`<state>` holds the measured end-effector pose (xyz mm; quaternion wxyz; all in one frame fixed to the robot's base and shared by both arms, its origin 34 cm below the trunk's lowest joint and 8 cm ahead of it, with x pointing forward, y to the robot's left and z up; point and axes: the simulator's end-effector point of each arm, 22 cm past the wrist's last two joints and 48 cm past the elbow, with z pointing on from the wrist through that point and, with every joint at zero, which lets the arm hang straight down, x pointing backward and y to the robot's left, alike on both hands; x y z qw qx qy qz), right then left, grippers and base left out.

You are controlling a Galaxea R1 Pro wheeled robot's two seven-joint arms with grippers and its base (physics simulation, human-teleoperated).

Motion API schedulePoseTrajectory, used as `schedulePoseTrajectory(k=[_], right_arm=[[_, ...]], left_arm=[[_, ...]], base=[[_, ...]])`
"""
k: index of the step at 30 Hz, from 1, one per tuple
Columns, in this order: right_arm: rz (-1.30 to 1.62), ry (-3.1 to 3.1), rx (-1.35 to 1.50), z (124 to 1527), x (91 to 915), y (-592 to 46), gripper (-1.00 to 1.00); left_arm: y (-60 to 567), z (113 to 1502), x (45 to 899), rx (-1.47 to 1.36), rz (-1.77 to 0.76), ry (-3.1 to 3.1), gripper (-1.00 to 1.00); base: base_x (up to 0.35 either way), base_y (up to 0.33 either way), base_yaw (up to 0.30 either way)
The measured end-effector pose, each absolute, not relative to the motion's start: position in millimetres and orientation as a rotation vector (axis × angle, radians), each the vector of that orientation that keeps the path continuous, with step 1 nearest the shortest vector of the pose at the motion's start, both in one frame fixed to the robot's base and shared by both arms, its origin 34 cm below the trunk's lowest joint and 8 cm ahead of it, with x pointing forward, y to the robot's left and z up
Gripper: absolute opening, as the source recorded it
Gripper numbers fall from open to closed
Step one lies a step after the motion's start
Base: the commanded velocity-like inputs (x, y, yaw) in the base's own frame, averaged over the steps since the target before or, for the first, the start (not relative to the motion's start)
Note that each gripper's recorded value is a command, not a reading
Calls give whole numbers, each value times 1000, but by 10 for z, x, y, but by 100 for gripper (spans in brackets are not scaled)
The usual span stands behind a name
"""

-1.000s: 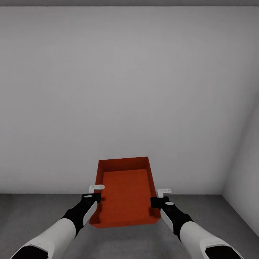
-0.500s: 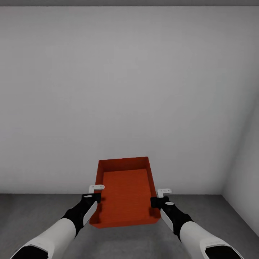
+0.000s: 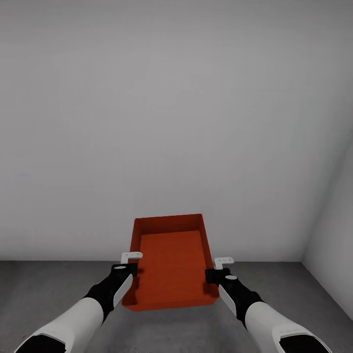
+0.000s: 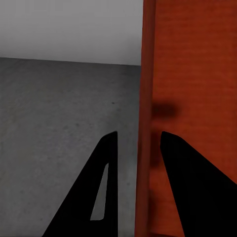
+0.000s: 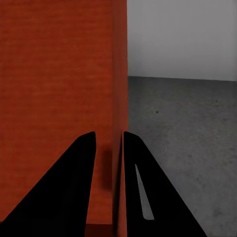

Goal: Move the two storage containers from the living room to the garage. In the garage, place one container on the floor and stack the other container on top of it (either order is fine).

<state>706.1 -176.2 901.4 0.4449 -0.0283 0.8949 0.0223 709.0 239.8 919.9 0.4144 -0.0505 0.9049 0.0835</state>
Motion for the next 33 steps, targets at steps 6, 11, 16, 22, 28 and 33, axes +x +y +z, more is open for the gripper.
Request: schedulePoseTrajectory(k=[6, 11, 16, 22, 28, 33], right_arm=[[56, 2228, -70, 8955, 7050, -1762, -100], [56, 2236, -70, 8908, 7042, -1763, -100], [57, 2245, -70, 8859, 7031, -1763, -100], [57, 2254, -70, 8804, 7022, -1763, -100], [57, 2264, -70, 8747, 7010, -1761, -100], [58, 2272, -70, 8699, 7000, -1762, -100]], left_arm=[[2398, 9140, 7081, -126, 211, 2284, -100], [2399, 9092, 7073, -126, 212, 2292, -100], [2398, 9043, 7065, -125, 213, 2301, -100], [2399, 8986, 7056, -125, 213, 2310, -100], [2399, 8929, 7046, -124, 215, 2320, -100], [2399, 8881, 7037, -123, 215, 2328, -100]], base=[[0, 0, 0], [0, 0, 0], [0, 0, 0], [0, 0, 0], [0, 0, 0], [0, 0, 0]])
